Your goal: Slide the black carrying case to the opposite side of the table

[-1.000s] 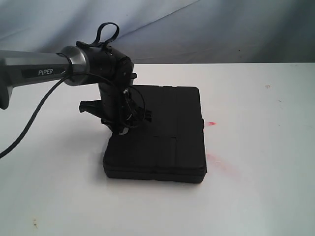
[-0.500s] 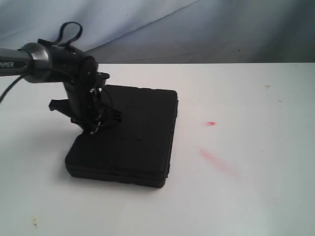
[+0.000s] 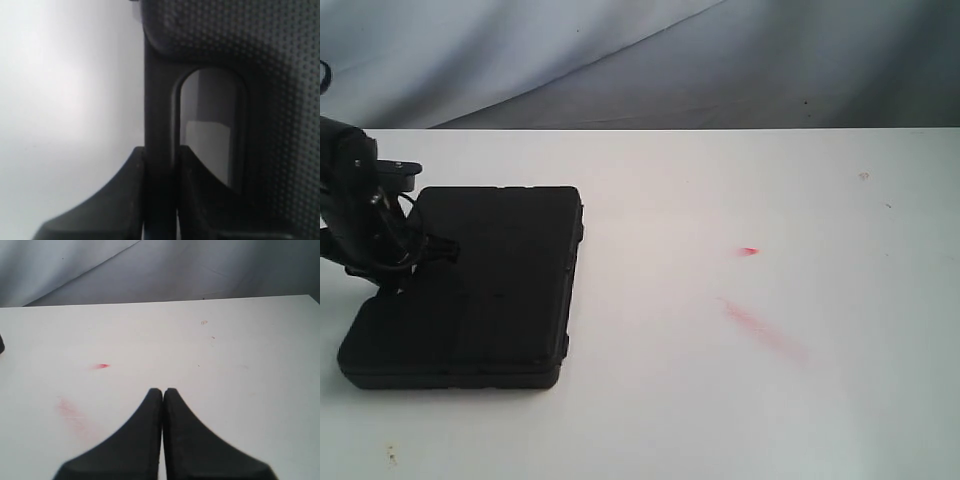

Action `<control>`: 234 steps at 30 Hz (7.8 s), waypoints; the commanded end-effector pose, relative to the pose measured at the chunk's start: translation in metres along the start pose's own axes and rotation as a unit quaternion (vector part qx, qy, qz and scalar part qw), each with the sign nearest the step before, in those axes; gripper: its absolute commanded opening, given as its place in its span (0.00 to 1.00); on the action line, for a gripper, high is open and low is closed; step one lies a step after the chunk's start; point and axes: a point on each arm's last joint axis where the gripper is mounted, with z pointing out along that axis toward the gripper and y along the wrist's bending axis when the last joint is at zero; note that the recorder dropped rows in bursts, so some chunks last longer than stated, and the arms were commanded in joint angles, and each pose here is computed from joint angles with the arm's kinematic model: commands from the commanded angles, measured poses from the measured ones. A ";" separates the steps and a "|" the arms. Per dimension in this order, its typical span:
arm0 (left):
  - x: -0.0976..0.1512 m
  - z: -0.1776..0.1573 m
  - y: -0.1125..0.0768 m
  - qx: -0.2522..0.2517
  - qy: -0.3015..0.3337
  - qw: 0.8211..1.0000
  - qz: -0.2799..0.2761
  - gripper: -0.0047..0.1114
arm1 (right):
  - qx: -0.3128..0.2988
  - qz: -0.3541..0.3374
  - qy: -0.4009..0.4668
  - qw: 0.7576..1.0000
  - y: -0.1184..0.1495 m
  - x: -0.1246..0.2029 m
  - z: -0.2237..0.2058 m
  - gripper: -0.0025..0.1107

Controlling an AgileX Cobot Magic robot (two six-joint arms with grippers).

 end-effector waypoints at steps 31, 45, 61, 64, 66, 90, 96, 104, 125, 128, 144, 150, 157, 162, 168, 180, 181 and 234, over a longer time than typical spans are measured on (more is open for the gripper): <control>0.000 -0.003 0.003 0.027 -0.007 0.999 -0.029 0.04 | 0.001 0.003 -0.003 1.000 0.000 0.000 0.000 0.02; 0.000 -0.003 0.003 0.026 -0.005 0.999 -0.028 0.16 | 0.001 0.003 -0.003 1.000 0.000 0.000 0.000 0.02; 0.001 -0.004 0.004 0.023 -0.001 1.000 -0.020 0.34 | 0.001 0.003 -0.003 1.000 0.000 0.000 0.000 0.02; -0.004 -0.013 0.004 0.024 -0.014 0.999 -0.019 0.34 | 0.001 0.003 -0.003 1.000 0.000 0.000 0.000 0.02; -0.007 -0.024 0.006 0.025 -0.029 0.999 -0.021 0.34 | 0.001 0.003 -0.003 1.000 0.000 0.000 0.000 0.02; 0.021 -0.214 0.038 0.020 -0.266 0.964 0.010 0.04 | 0.001 0.003 -0.003 1.000 0.000 0.000 0.000 0.02; 0.024 -0.226 0.040 0.022 -0.291 0.956 0.008 0.04 | 0.001 0.003 -0.003 1.000 0.000 0.000 0.000 0.02; 0.024 -0.225 0.039 0.022 -0.291 0.956 0.008 0.04 | 0.001 0.003 -0.003 1.000 0.000 0.000 0.000 0.02; 0.136 -0.268 0.048 0.023 -0.573 0.816 0.068 0.04 | 0.001 0.003 -0.003 1.000 0.000 0.000 0.000 0.02; 0.161 -0.270 0.051 0.024 -0.586 0.807 0.061 0.04 | 0.001 0.003 -0.003 1.000 0.000 0.000 0.000 0.02; 0.248 -0.288 0.065 0.024 -0.618 0.785 0.031 0.04 | 0.001 0.003 -0.003 1.000 0.000 0.000 0.000 0.02; 0.277 -0.287 0.068 0.033 -0.643 0.765 0.019 0.04 | 0.001 0.003 -0.003 1.000 0.000 0.000 0.000 0.02; 0.306 -0.266 0.067 0.046 -0.670 0.741 0.009 0.04 | 0.001 0.003 -0.003 1.000 0.000 0.000 0.000 0.02; 0.322 -0.265 0.068 0.042 -0.695 0.717 0.007 0.04 | 0.001 0.003 -0.003 1.000 0.000 0.000 0.000 0.02; 0.322 -0.261 0.068 0.038 -0.679 0.733 0.010 0.04 | 0.001 0.003 -0.003 1.000 0.000 0.000 0.000 0.02; 0.295 -0.169 0.047 0.111 -0.648 0.753 -0.026 0.04 | 0.001 0.003 -0.003 1.000 0.000 0.000 0.000 0.02; 0.295 -0.164 0.047 0.111 -0.647 0.754 -0.026 0.04 | 0.001 0.003 -0.003 1.000 0.000 0.000 0.000 0.02; 0.298 -0.119 0.042 0.097 -0.569 0.816 -0.015 0.04 | 0.001 0.003 -0.003 1.000 0.000 0.000 0.000 0.02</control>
